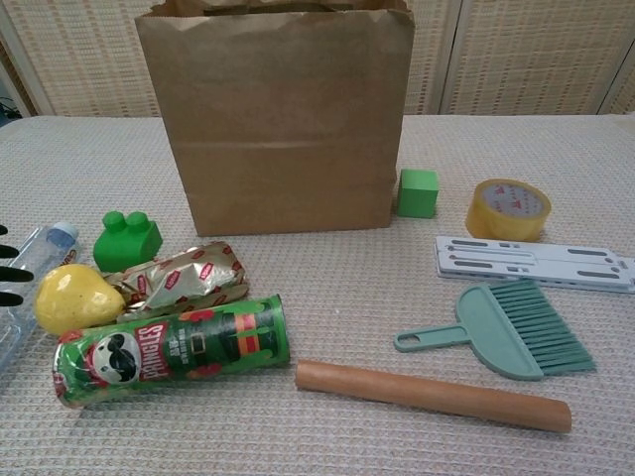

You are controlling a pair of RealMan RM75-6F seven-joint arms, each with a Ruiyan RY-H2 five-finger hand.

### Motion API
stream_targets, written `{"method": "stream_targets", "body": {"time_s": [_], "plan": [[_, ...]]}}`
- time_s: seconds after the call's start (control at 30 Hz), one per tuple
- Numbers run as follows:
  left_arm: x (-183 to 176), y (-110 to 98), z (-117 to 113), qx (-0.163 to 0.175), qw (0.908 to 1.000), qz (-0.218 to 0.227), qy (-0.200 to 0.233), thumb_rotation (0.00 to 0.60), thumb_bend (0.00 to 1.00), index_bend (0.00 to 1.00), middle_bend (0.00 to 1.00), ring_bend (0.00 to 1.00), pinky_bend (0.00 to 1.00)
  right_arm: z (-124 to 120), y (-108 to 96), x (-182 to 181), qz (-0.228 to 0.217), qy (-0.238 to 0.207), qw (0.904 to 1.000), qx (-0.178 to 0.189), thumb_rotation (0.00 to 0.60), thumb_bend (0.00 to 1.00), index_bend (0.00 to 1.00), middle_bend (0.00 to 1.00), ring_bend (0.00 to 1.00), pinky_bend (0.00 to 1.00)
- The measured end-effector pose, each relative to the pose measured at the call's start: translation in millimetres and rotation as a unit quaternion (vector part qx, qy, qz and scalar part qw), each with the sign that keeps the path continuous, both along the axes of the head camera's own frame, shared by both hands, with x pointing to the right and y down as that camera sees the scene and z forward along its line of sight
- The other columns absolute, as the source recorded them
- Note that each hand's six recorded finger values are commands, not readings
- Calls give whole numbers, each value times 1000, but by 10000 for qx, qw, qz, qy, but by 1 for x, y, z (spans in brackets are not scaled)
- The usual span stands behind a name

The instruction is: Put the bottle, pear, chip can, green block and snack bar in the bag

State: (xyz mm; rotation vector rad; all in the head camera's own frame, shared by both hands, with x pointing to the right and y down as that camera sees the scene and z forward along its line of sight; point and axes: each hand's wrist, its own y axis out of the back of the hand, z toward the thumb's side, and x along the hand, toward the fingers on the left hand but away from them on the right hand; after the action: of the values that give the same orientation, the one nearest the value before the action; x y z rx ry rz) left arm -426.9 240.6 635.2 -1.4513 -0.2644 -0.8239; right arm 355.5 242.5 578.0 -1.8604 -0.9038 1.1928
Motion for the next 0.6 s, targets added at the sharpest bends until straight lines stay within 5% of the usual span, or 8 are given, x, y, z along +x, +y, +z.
{"method": "stream_targets", "body": {"time_s": [0.6], "plan": [[-13,0,29,-99,9984,310,-461,600,376,0,0,0,31,3,1,0,80,-23,9998,-159,600,66,0,0,0,0]]}}
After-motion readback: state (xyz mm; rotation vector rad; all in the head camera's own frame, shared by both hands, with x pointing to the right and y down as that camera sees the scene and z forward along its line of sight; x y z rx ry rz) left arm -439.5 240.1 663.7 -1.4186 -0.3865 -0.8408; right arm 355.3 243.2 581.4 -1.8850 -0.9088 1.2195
